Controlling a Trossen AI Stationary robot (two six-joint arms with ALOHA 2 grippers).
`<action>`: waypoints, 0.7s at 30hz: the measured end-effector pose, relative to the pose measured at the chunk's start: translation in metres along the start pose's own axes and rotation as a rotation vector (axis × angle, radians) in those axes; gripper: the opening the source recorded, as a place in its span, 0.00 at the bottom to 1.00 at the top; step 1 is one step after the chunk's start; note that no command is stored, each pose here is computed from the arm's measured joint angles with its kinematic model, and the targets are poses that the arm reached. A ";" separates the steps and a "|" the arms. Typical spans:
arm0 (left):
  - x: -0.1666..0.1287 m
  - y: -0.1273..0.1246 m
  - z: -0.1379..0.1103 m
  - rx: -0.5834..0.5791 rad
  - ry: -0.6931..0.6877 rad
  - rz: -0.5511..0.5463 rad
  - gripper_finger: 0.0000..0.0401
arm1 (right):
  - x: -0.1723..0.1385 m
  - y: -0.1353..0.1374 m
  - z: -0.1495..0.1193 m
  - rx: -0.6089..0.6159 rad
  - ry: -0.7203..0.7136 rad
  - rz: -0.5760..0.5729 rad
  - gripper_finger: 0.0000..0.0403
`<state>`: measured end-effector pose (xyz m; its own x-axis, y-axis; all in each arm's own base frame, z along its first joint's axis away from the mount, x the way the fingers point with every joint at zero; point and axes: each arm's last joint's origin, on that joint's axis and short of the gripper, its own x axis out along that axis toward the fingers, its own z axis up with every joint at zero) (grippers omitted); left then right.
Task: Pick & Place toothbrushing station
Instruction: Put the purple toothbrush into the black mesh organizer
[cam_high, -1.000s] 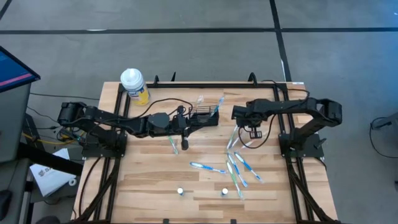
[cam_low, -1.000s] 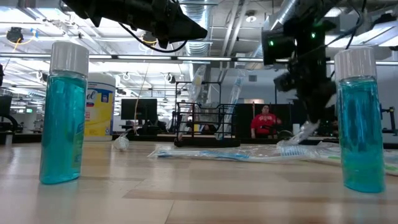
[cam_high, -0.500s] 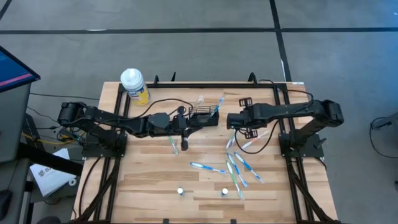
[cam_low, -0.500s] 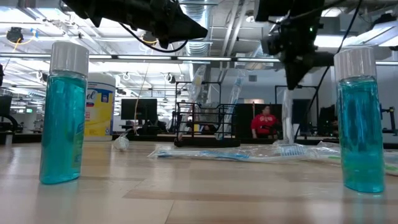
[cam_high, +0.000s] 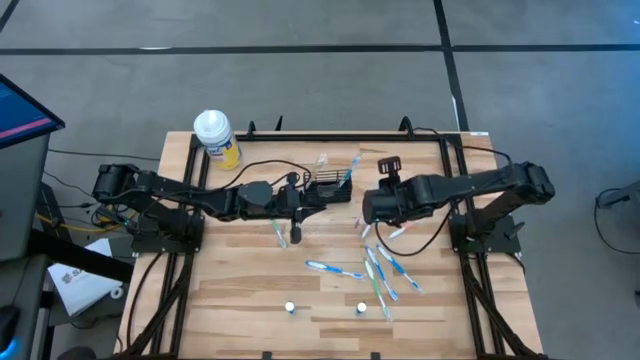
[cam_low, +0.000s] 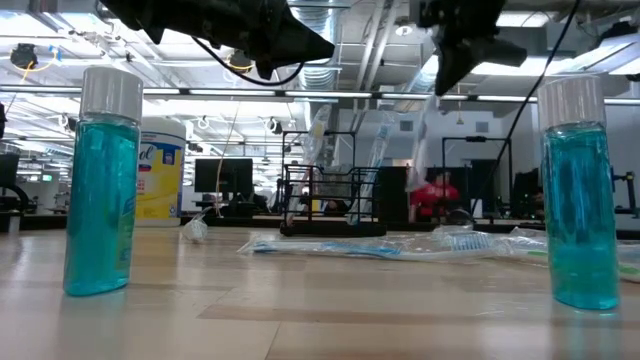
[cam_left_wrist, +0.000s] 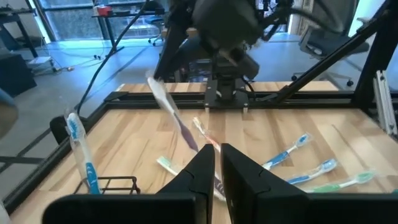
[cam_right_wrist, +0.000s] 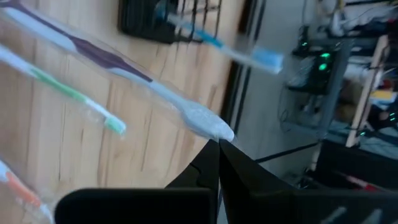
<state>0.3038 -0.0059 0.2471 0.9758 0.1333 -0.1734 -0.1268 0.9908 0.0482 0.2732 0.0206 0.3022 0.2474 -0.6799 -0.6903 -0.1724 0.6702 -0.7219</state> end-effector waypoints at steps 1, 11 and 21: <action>0.000 0.000 0.000 -0.005 0.000 0.000 0.05 | -0.004 -0.001 0.001 0.003 -0.013 -0.008 0.00; 0.000 0.000 0.002 -0.084 -0.019 0.000 0.05 | -0.028 -0.003 0.012 0.030 -0.109 -0.107 0.00; 0.000 0.001 0.008 -0.197 -0.083 -0.011 0.09 | -0.042 -0.003 0.027 0.004 -0.230 -0.194 0.00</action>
<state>0.3049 -0.0047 0.2551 0.9877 0.1277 -0.0906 -0.1401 0.9790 -0.1479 0.2889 0.0557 0.3346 0.4851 -0.7104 -0.5099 -0.0966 0.5360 -0.8387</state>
